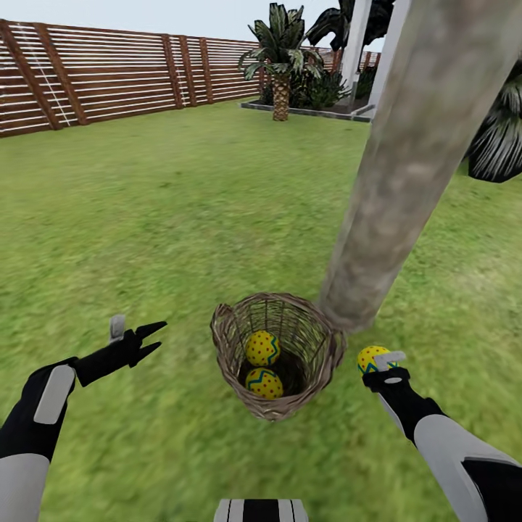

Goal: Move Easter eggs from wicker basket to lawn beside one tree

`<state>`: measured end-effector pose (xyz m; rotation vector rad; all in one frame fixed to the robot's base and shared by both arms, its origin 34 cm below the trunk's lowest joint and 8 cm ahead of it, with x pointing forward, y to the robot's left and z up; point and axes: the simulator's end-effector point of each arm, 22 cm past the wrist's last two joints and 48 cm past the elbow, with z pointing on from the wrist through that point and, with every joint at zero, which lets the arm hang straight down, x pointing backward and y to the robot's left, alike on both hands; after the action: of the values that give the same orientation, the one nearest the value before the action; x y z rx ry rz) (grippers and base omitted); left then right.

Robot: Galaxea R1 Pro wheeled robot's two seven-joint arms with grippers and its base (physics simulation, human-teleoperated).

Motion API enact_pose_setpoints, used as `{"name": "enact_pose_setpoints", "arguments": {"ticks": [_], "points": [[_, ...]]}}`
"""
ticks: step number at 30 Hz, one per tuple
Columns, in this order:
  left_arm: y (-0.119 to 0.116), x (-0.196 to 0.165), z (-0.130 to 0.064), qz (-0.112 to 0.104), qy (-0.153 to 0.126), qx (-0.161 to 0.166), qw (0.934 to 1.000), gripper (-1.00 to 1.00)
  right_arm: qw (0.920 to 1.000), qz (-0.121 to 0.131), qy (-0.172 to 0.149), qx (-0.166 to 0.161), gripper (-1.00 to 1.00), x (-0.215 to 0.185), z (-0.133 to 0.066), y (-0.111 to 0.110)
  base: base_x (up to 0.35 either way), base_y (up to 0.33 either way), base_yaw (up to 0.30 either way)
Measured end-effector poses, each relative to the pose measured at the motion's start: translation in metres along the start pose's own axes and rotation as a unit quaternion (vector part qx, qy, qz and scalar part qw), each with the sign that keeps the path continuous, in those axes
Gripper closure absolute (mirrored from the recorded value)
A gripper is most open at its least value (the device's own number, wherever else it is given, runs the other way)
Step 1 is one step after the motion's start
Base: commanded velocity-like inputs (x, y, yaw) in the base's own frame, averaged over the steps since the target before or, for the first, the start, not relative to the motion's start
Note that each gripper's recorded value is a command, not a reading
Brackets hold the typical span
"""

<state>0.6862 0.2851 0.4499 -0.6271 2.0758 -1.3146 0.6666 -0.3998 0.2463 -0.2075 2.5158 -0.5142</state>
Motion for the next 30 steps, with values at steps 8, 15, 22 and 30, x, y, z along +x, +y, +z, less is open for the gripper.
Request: {"name": "enact_pose_setpoints", "arguments": {"ticks": [8,15,22,30], "points": [[0.000,0.001,0.001,0.000,0.001,-0.001,1.0000,-1.00,1.0000,0.002,-0.004,0.004,1.00,-0.003,0.000,-0.003,0.001,-0.217,0.012],[0.001,0.002,0.001,-0.001,0.001,-0.001,1.0000,-1.00,1.0000,0.005,-0.007,0.003,1.00,-0.004,0.000,-0.004,0.002,-0.044,0.000],[0.010,0.005,0.002,-0.009,0.007,-0.007,0.9999,-1.00,1.0000,0.003,0.001,0.002,1.00,0.003,0.004,-0.001,0.000,0.000,0.000],[0.028,0.012,0.007,-0.021,0.015,-0.018,0.9995,-1.00,0.9983,0.000,0.016,0.057,1.00,0.017,0.013,-0.018,0.000,0.000,0.000]]}}
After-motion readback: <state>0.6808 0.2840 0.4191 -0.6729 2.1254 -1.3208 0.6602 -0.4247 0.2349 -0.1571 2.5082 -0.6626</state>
